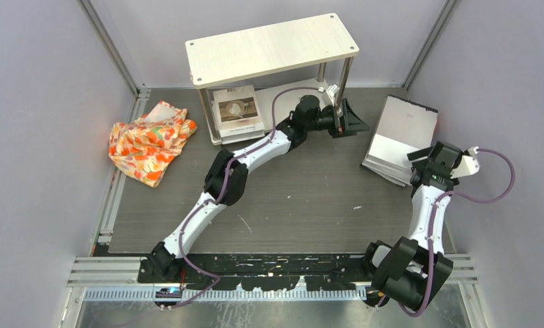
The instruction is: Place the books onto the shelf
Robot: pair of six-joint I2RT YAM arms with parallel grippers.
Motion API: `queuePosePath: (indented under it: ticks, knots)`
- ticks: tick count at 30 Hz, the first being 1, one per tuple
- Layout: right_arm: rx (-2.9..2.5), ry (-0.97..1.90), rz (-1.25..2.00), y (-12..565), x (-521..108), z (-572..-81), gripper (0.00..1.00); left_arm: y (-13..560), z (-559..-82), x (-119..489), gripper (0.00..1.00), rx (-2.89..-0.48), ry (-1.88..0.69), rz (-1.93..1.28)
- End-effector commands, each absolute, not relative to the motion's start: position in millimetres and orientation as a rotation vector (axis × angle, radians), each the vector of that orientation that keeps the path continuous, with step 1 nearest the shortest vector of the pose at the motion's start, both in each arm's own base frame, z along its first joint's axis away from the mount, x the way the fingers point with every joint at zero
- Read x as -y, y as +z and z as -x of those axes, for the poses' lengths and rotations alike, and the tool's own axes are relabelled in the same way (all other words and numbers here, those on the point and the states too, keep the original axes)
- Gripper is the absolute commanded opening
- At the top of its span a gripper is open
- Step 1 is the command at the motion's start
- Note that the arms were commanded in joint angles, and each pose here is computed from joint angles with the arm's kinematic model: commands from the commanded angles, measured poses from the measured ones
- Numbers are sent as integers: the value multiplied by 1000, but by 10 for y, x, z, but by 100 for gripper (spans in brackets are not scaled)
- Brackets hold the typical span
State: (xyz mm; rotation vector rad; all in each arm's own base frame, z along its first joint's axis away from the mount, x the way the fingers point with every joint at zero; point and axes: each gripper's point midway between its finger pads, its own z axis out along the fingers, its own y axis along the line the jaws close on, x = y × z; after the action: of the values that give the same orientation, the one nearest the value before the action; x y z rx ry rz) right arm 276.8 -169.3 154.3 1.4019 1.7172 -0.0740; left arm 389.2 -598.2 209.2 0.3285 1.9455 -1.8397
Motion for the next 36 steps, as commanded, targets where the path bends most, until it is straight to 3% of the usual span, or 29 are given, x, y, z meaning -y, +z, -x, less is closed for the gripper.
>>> queuePosePath:
  ticks: [1, 15, 22, 28, 36]
  knots:
    - [-1647, -23, -1390, 1599, 1734, -2865, 80, 2453, -3763, 6033, 100, -1815, -1906, -423]
    - [-1538, 132, -1439, 1452, 1747, -2919, 77, 2337, -3667, 6098, 100, -1838, -1899, -444]
    - [-1504, 130, -1394, 1656, 1740, -2901, 68, 2313, -3679, 6100, 100, -1846, -1890, -436]
    - [-1495, 132, -1385, 1754, 1727, -2886, 50, 2289, -3680, 6100, 100, -1854, -1888, -433]
    - [-1509, 130, -1397, 1678, 1704, -2854, 13, 2232, -3671, 6081, 100, -1867, -1879, -438]
